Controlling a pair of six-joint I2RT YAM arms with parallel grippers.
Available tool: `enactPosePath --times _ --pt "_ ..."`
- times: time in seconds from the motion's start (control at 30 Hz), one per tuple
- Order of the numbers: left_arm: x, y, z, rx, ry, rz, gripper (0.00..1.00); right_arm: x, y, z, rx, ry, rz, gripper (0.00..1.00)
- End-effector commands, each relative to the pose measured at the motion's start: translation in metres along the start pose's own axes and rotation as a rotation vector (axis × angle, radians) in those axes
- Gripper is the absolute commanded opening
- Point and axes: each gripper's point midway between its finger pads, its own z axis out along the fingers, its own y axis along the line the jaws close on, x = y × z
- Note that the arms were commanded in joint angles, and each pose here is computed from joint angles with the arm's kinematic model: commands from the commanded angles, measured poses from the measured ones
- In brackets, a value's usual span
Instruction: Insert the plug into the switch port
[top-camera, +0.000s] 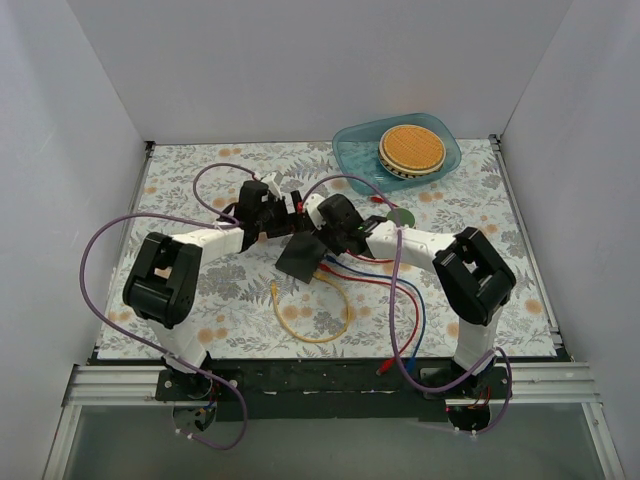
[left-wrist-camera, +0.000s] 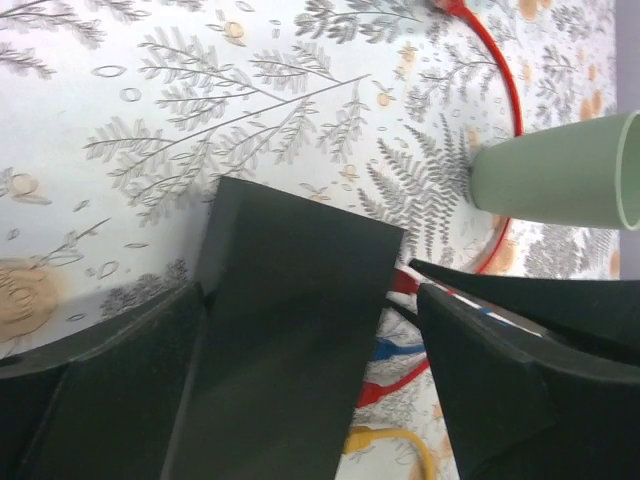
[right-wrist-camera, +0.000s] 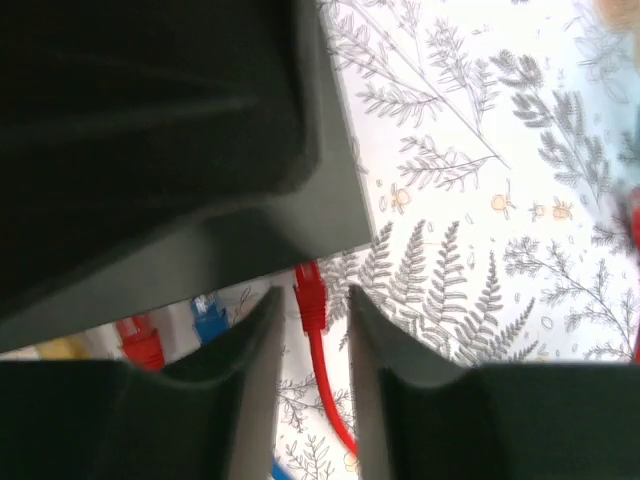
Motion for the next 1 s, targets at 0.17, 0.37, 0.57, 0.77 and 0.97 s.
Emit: enactPosePath --times 0.17,0.37,0.57,0.77,0.97 --pt "-0.044 -0.026 -0.033 -0.025 -0.12 0.012 0.98 -0.089 -0.014 -0.054 0.059 -0.33 0.089 0.72" --pt "-0.062 -0.035 -0.093 -0.068 -0.282 0.041 0.98 -0.093 -0.016 -0.106 0.031 -0.445 0.139 0.9" --pt "-0.067 -0.063 -0.151 -0.014 -0.372 0.033 0.98 -0.086 -0.011 -0.166 -0.029 -0.578 0.203 0.98" --pt "-0.069 -0.072 -0.2 -0.031 -0.461 -0.032 0.98 -0.053 -0.012 -0.213 -0.028 -0.664 0.299 0.99" --pt "-0.061 -0.076 -0.231 -0.044 -0.483 -0.06 0.98 -0.023 -0.008 -0.229 -0.039 -0.679 0.405 0.98"
